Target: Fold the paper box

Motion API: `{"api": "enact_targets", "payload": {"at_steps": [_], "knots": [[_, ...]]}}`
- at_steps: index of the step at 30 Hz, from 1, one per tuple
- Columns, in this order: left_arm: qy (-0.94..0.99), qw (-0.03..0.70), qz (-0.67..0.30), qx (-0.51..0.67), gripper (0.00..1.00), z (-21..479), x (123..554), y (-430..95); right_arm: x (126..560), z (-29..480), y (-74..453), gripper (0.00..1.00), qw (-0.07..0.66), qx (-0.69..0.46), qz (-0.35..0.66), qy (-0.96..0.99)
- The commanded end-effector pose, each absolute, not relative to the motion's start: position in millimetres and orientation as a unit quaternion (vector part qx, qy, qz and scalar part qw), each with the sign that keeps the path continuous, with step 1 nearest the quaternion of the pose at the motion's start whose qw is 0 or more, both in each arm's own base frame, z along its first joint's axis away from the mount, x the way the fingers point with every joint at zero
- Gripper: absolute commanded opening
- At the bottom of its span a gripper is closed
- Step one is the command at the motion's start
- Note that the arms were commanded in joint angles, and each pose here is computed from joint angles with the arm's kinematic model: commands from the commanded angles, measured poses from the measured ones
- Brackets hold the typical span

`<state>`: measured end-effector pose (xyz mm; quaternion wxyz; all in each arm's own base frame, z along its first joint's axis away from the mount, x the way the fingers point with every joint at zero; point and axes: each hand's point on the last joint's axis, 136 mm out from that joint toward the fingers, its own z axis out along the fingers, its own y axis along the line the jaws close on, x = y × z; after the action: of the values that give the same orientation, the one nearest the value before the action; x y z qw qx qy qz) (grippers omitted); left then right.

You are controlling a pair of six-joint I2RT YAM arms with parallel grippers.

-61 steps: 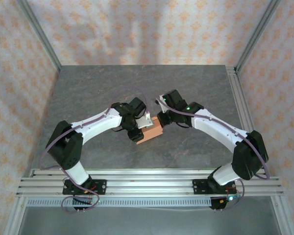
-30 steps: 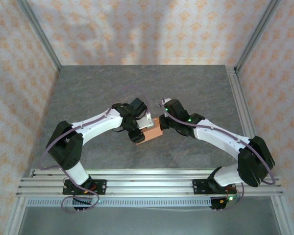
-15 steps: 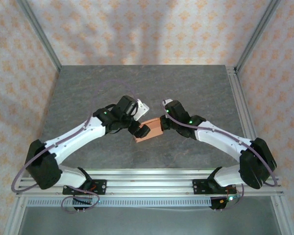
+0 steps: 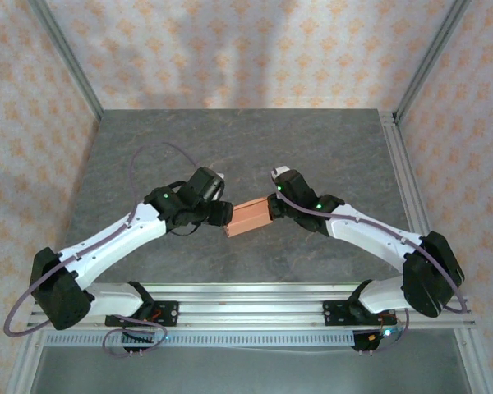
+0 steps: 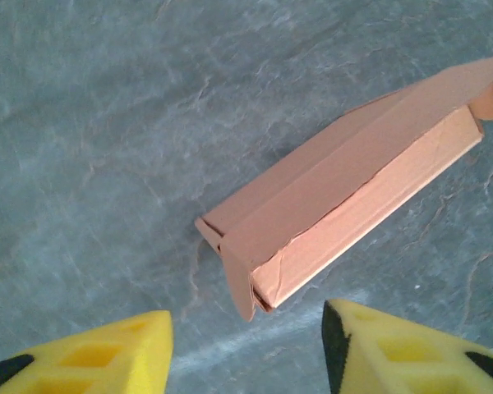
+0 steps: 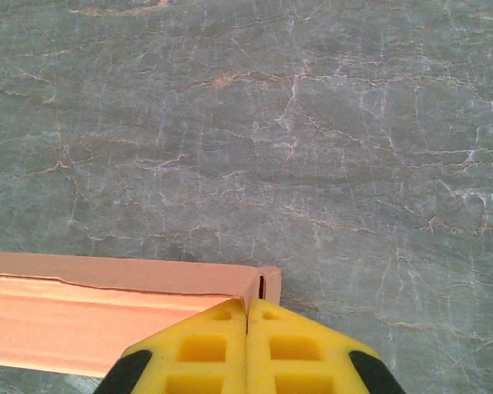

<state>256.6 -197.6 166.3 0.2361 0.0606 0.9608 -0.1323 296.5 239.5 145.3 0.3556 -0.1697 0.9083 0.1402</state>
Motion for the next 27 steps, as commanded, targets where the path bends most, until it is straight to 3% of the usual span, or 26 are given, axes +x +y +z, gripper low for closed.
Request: {"api": "enact_targets", "payload": {"at_steps": [1,9,12,27], "knots": [[0.969,0.202,-0.144,0.013,0.44,162.0,245.6,-198.7,299.8,154.7,237.9,0.0,0.376,-0.156,0.138,0.903],[0.972,0.18,-0.152,0.016,0.33,159.7,244.7,-206.8,302.2,153.5,240.7,0.0,0.375,-0.156,0.14,0.903],[0.974,0.175,-0.146,0.011,0.25,153.6,245.2,-205.8,303.1,153.2,243.0,0.0,0.375,-0.156,0.143,0.903],[0.971,0.173,-0.161,-0.015,0.08,146.8,257.5,-213.4,303.9,150.9,247.1,0.0,0.365,-0.163,0.142,0.906]]}}
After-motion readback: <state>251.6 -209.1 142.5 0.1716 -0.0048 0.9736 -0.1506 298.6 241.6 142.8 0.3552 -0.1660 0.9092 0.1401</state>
